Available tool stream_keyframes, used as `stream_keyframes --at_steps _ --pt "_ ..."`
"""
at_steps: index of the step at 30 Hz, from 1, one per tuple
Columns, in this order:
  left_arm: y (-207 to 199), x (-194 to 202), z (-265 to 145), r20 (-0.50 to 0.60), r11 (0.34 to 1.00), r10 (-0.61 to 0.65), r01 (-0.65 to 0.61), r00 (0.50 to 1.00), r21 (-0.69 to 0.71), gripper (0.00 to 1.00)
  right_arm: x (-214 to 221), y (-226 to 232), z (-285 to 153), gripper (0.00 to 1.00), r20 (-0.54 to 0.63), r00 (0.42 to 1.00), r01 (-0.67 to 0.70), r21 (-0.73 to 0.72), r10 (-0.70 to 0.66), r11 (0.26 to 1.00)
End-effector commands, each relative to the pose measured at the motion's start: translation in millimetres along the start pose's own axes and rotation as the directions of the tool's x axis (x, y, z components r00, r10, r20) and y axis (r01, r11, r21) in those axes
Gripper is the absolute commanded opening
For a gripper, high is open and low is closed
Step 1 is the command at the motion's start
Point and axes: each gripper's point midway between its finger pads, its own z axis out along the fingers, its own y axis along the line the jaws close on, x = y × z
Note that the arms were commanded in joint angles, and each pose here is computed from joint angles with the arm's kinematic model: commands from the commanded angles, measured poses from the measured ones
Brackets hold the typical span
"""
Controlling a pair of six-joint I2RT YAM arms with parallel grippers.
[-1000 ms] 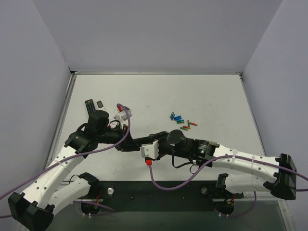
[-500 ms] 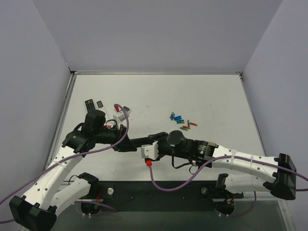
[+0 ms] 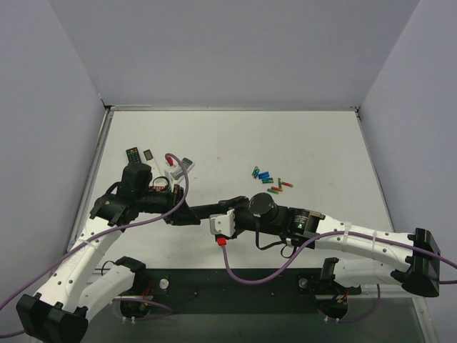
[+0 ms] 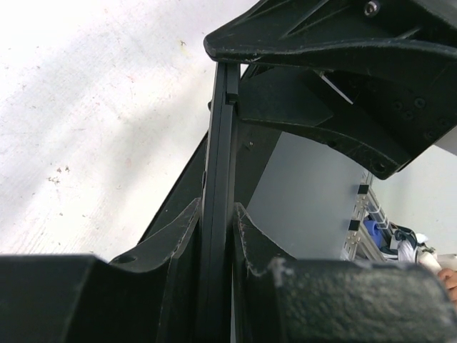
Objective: Load the batteries into the remote control
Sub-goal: Remove the battery cover from the remote control.
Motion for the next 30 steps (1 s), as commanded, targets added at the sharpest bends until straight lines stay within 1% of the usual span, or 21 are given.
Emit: stream_keyframes --at_steps 1,3,4,6,9,12,16,19,22,23,25,27,28,30 --pt "0 -4 -8 0.056 0.997 -0.076 0.076 0.996 0.003 0.00 102 37 -53 0.27 -0.438 0.899 -0.079 -0.111 0.023 0.991" --pt "2 -6 0 0.072 0.996 -0.082 0.080 0.994 0.033 0.00 84 32 -49 0.27 -0.378 0.925 -0.083 -0.109 0.036 0.991" --pt "2 -6 2 0.075 0.994 -0.104 0.101 0.992 0.040 0.00 78 29 -48 0.27 -0.355 0.934 -0.084 -0.103 0.042 0.991" --pt "1 -9 7 0.083 0.994 -0.095 0.090 0.992 0.060 0.00 66 28 -43 0.27 -0.302 0.952 -0.091 -0.110 0.054 0.990" --pt "-5 -10 16 0.071 0.995 -0.083 0.078 0.994 0.065 0.00 59 27 -38 0.28 -0.279 0.958 -0.095 -0.122 0.058 0.988" --pt "1 -7 25 0.053 0.996 -0.088 0.087 0.995 0.033 0.00 62 29 -33 0.29 -0.289 0.956 -0.098 -0.129 0.057 0.987" --pt "22 1 38 0.027 0.991 -0.132 0.133 0.991 -0.004 0.00 77 40 -30 0.30 -0.341 0.938 -0.124 -0.139 0.070 0.982" --pt "33 6 43 0.014 0.989 -0.143 0.143 0.990 -0.027 0.00 90 51 -33 0.31 -0.369 0.924 -0.159 -0.139 0.098 0.977" --pt "38 8 46 0.003 0.988 -0.148 0.148 0.989 -0.034 0.00 99 56 -34 0.31 -0.371 0.913 -0.227 -0.119 0.169 0.967" --pt "41 10 48 0.002 0.987 -0.154 0.154 0.988 -0.037 0.00 97 55 -31 0.31 -0.349 0.915 -0.254 -0.109 0.202 0.961" --pt "53 13 54 0.001 0.982 -0.180 0.180 0.984 -0.064 0.00 106 55 -27 0.31 -0.352 0.889 -0.336 -0.067 0.293 0.939" --pt "65 20 62 -0.015 0.976 -0.207 0.206 0.978 -0.078 0.00 115 68 -22 0.31 -0.354 0.868 -0.396 -0.066 0.349 0.916" --pt "72 25 67 -0.034 0.967 -0.242 0.238 0.970 -0.088 0.00 118 71 -16 0.32 -0.352 0.863 -0.408 -0.068 0.361 0.910" --pt "81 26 74 -0.037 0.963 -0.257 0.252 0.966 -0.099 0.00 127 78 -11 0.33 -0.386 0.848 -0.422 -0.076 0.364 0.904"
